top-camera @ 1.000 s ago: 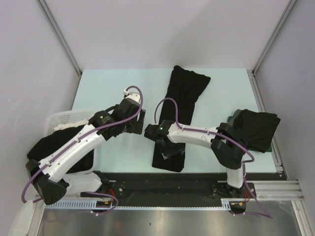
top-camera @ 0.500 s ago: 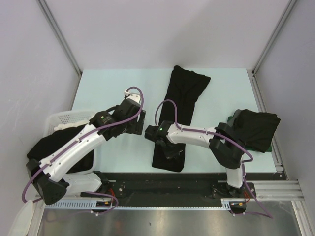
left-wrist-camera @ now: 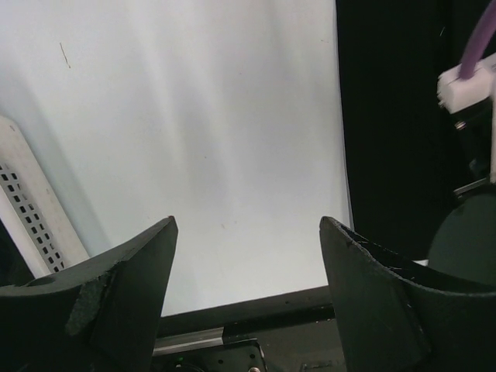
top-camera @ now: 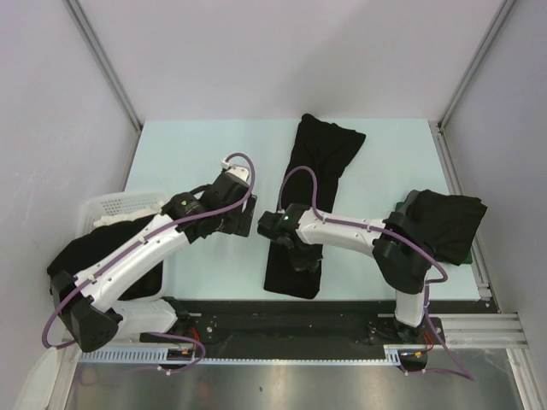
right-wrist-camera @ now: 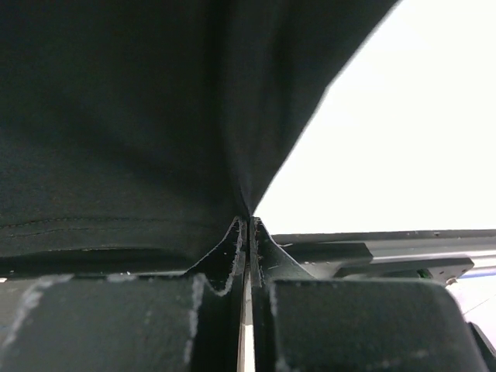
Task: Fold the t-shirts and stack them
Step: Rotate the tshirt 90 degrees
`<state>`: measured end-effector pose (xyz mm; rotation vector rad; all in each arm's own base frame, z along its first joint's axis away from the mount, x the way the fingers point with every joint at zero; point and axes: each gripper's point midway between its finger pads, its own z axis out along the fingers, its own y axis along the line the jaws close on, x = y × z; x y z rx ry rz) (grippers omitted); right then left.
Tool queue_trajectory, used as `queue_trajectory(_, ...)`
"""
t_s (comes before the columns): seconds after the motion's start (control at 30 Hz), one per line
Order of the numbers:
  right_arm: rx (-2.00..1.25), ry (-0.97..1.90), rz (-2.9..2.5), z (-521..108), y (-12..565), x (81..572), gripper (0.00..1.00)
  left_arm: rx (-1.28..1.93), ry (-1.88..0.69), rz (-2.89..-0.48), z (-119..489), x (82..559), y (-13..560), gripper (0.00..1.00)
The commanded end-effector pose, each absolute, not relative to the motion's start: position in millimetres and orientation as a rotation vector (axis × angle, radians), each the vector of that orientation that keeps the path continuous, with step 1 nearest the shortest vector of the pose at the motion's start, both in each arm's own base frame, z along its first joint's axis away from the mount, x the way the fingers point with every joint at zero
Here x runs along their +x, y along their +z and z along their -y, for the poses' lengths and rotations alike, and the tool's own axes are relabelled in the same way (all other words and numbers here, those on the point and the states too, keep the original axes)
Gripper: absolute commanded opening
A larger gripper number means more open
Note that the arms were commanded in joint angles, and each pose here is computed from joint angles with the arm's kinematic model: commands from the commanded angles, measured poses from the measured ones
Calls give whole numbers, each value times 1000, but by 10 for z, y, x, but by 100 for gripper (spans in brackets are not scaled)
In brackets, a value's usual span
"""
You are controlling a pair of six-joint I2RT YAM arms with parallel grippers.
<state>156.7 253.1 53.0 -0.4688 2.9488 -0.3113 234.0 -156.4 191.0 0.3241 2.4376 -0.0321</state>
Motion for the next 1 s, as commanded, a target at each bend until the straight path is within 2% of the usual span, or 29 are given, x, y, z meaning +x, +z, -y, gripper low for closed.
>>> queue_trajectory(0.0, -343, -321, -2913, -2342, 778, 1701, 0, 356, -45, -2424, 1598, 2371, 1905, 80)
queue_trajectory(0.17, -317, -347, -2941, -2270, 746, 1673, 0, 369, -42, -2424, 1613, 2389, 1906, 80)
queue_trajectory(0.47, -342, -415, -3128, -2212, 498, 1327, 0, 380, -32, -2423, 1607, 2395, 1899, 80)
queue_trajectory(0.7, -359, -351, -3205, -2285, 480, 1123, 0, 389, -28, -2422, 1615, 2415, 1887, 80)
queue_trajectory(0.77, -376, -355, -3233, -2279, 439, 1061, 4, 388, -29, -2420, 1620, 2420, 1890, 80)
queue_trajectory(0.8, -386, -363, -3238, -2269, 421, 1045, 13, 392, -31, -2421, 1627, 2421, 1887, 80)
queue_trajectory(0.93, -404, -390, -3257, -2250, 354, 1009, 34, 399, -29, -2427, 1635, 2424, 1874, 80)
queue_trajectory(0.97, -404, -393, -3260, -2246, 348, 1003, 45, 401, -28, -2426, 1634, 2424, 1874, 81)
